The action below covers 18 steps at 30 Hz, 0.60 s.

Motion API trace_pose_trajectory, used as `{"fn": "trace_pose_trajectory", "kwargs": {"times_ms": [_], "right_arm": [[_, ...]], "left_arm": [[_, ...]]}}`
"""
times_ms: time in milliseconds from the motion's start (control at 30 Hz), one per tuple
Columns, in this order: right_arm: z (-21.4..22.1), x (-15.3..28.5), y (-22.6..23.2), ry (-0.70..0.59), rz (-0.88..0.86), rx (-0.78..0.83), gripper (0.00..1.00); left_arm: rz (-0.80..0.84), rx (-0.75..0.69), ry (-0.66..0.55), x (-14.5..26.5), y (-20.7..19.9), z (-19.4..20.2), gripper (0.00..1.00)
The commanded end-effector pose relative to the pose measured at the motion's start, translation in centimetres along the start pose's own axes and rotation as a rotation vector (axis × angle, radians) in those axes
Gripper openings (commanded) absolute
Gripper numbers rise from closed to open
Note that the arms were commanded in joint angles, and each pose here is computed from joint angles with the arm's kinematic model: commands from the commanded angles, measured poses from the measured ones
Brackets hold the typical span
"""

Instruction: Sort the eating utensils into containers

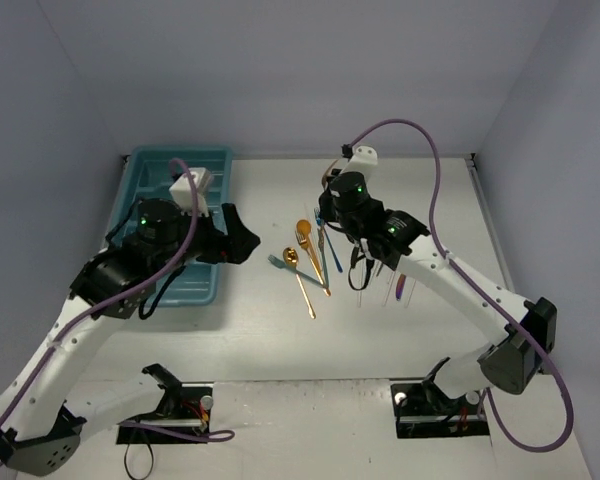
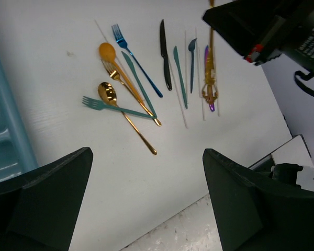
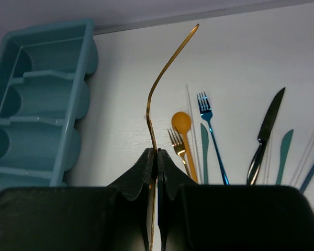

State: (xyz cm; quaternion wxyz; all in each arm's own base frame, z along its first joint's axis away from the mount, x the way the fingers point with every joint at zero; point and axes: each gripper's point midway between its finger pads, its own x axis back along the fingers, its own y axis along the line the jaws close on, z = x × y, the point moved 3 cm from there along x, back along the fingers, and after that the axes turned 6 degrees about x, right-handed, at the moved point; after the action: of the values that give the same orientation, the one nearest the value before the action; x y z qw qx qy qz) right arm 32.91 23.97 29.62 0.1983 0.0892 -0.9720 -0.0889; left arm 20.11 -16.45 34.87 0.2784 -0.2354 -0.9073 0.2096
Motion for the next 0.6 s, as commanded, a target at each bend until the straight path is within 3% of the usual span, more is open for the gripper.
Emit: {"fn": "trace_pose_trajectory", "kwargs": {"times_ms": [0, 400, 567], "right_arm": [[-3.0, -0.3, 2.6, -0.078, -0.02, -0.068, 0.0], [-3.7, -0.5, 5.1, -0.072, -0.071, -0.221, 0.0], [-3.6, -0.2, 5.5, -0.052, -0.093, -0.291, 0.0]], "left_arm": [[-0.017, -0.043, -0.141, -1.8, -2.6, -3.4, 0.84], [-0.096, -0.236, -0.217, -6.7, -6.4, -2.5, 0.83], [-0.105, -0.411, -0.313, -7.4, -8.5, -1.8, 0.79]]}}
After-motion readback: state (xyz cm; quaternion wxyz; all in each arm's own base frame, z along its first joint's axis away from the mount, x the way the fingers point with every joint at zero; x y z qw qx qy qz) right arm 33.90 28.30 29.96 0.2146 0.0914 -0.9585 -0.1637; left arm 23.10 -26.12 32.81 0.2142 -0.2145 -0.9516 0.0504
